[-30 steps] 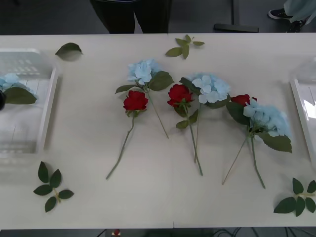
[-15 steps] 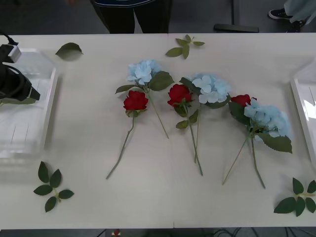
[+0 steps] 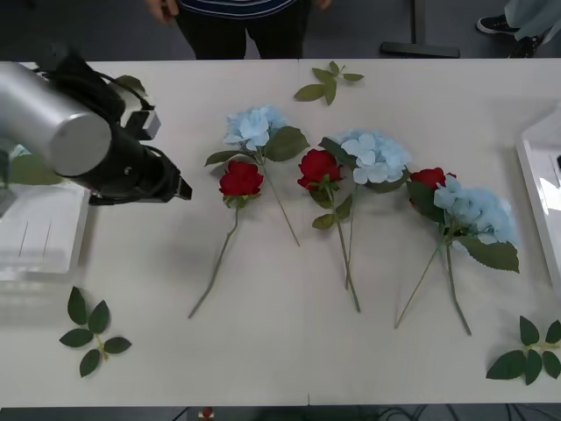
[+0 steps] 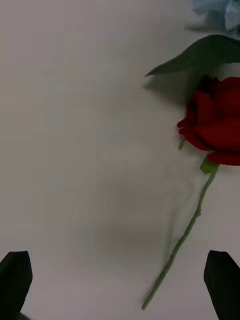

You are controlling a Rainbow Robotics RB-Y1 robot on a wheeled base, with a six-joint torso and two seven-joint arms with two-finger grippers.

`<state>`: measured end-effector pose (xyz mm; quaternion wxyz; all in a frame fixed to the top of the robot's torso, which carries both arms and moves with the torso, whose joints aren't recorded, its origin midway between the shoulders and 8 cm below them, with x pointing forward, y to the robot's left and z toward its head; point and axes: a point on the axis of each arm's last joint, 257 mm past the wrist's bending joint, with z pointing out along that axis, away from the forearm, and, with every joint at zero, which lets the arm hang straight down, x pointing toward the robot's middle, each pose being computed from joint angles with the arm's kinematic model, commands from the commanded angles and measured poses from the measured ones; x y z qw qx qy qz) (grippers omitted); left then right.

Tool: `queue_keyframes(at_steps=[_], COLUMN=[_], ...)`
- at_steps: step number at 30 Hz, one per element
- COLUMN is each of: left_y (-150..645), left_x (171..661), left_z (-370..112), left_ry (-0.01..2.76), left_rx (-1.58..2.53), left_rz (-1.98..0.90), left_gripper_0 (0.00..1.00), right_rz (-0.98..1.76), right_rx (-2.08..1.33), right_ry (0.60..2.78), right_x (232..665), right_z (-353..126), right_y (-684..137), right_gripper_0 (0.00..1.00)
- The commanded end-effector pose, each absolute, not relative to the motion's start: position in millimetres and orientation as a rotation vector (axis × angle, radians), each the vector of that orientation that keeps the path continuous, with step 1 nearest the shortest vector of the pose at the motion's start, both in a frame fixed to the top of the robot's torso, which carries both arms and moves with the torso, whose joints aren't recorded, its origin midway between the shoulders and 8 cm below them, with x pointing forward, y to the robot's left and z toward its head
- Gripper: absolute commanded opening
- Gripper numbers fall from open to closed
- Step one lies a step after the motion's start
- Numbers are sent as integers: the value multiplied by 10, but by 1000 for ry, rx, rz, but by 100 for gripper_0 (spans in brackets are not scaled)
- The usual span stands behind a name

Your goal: Place the red flowers into the right box and the blue flowers into the left box. If a person shows an open palm, hand one flower to the person first, then continue sorting.

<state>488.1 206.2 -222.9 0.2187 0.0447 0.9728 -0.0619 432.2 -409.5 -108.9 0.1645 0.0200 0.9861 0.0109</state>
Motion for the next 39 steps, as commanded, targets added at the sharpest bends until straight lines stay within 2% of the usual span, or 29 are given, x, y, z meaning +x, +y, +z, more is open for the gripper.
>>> queue_keyframes(at_steps=[1,10,20,30,39], left_y=[1595,1129,1207,1054,1009], left_x=[5026,4971,4977,4908,4855], left_z=[-2080,-2367,-2747,-3009,-3191], left_ry=[2604,2586,2616,2641,2647], left_rx=[228,353,397,440,476], left_rz=[-112,-13,122,143,173], left_gripper_0=[100,100,100,100,100], right_rz=[4,67,126,-40,-120], right_rx=[103,204,255,288,358], right_ry=[2785,2725,2659,2626,2611], right_x=[4057,3741,3607,3738,4058], right_z=[-1302,-1892,-2260,-2680,-2953], right_y=[-3897,-3311,-2810,-2654,-2670], right_gripper_0=[91,90,91,90,91])
